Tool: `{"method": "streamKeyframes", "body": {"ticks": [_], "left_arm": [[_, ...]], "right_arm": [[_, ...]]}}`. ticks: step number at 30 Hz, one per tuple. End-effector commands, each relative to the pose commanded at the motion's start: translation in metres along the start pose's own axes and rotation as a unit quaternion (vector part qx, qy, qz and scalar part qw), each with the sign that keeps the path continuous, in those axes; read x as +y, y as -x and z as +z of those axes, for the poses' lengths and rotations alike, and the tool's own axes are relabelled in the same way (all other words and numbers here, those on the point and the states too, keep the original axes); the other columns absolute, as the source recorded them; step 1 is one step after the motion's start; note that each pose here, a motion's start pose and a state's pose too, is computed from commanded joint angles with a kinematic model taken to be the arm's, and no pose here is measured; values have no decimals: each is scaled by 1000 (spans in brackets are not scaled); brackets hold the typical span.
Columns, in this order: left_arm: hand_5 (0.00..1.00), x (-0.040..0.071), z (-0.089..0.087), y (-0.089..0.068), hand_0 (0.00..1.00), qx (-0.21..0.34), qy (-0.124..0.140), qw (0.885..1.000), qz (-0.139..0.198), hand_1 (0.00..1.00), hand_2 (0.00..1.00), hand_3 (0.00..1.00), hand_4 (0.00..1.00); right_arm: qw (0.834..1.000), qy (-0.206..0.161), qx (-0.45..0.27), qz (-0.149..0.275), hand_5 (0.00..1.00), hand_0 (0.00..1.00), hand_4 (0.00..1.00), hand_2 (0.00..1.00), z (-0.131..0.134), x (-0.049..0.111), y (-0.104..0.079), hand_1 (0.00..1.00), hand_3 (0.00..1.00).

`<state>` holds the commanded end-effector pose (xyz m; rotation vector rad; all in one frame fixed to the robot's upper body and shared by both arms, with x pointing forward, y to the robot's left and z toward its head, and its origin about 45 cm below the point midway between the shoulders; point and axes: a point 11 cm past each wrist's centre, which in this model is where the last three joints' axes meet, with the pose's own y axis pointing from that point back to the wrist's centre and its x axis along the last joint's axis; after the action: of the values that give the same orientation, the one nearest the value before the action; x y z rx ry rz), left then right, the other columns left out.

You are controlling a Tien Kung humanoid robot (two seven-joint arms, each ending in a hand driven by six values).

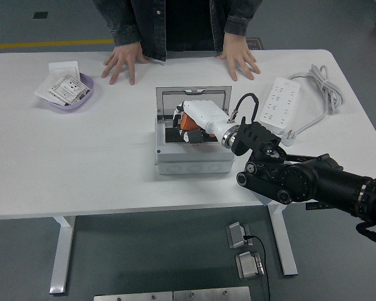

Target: Pick up the cylinder from the cube,place it in the box,flap close box

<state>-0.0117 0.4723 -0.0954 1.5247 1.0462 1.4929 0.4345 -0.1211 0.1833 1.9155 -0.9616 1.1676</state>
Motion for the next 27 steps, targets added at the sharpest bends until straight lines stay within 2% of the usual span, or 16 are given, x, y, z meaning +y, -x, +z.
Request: {"method": "streamKeyframes", "body": {"ticks": [4, 5, 10, 11, 16, 17, 27], "left_arm": [[114, 0, 1, 0, 617, 0, 1, 1000, -1, 668, 588, 566, 627], [115, 0, 1, 1, 617, -1, 1, 1000, -1, 668, 588, 566, 627], [115, 0, 3, 2, 617, -3, 2, 1000, -3, 668, 588, 566, 627], [115, 0, 4, 2, 616, -4, 3, 1000, -3, 668, 588, 566, 626], [115, 1, 7, 4, 616, -7, 6, 1000, -5, 668, 588, 566, 626], [116, 1, 7, 4, 616, -7, 6, 1000, -6, 668, 587, 565, 624], [114, 1, 8, 8, 616, -12, 7, 1000, -11, 666, 586, 564, 622]], "right_arm": [[1000, 1, 4, -2, 389, 33, 671, 505, 1, 0, 0, 190, 622], [1000, 1, 5, -2, 587, 279, 830, 534, 2, 0, 0, 346, 602], [1000, 3, 12, -4, 587, 279, 830, 534, 3, 0, 1, 346, 602], [1000, 4, 13, -4, 665, 527, 903, 576, 4, 0, 1, 498, 609], [1000, 6, 16, -3, 665, 527, 903, 576, 7, 1, 1, 498, 609], [1000, 6, 17, -3, 690, 623, 932, 585, 7, 1, 1, 571, 639], [1000, 1, 4, 5, 698, 633, 938, 586, 2, 4, -4, 570, 639]]}}
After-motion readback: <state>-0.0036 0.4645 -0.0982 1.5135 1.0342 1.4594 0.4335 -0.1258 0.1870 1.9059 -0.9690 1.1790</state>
